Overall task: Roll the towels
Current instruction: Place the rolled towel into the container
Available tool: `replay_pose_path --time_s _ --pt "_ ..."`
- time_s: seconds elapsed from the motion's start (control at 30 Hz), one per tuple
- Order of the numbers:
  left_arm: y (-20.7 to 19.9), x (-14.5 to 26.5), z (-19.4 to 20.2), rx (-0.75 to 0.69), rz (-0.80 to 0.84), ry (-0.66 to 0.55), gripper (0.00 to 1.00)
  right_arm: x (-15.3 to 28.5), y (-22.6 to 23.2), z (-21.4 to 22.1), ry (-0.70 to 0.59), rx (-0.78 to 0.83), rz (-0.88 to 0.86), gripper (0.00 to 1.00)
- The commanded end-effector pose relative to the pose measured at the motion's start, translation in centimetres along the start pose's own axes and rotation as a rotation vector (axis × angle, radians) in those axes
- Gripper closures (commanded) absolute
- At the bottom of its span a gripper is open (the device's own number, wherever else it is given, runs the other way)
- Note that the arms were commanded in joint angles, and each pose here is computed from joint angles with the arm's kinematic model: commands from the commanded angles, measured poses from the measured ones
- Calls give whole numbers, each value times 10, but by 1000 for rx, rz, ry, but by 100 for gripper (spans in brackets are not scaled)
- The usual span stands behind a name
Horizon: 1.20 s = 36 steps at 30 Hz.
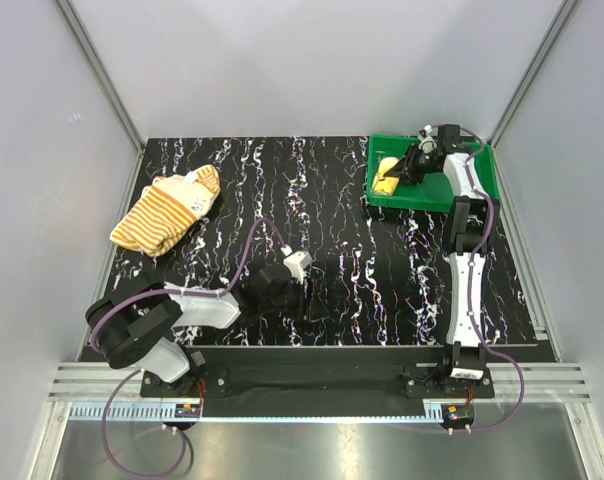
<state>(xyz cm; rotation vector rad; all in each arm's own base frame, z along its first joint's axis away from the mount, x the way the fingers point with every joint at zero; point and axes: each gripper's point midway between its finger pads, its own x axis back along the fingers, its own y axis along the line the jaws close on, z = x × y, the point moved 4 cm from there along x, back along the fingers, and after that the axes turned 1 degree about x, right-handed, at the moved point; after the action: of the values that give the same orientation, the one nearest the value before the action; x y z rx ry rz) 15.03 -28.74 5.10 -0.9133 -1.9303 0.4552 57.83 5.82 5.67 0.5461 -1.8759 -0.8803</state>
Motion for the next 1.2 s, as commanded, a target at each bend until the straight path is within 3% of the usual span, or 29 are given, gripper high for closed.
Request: replay_pose_path --time_s 0.0,0.3,0.53,0.8,1.17 --pt "32 2 32 10 -126 134 42 -4 -12 7 12 70 202 82" --pt "35 -2 32 17 -139 148 43 -28 14 23 2 189 458 76" --pt "35 -2 32 19 -138 153 44 -32 13 22 -27 192 535 70" --pt "37 -3 33 24 -145 157 44 -37 10 23 -37 246 588 36" --pt "37 -4 32 25 -151 158 44 -4 56 1 -143 288 553 19"
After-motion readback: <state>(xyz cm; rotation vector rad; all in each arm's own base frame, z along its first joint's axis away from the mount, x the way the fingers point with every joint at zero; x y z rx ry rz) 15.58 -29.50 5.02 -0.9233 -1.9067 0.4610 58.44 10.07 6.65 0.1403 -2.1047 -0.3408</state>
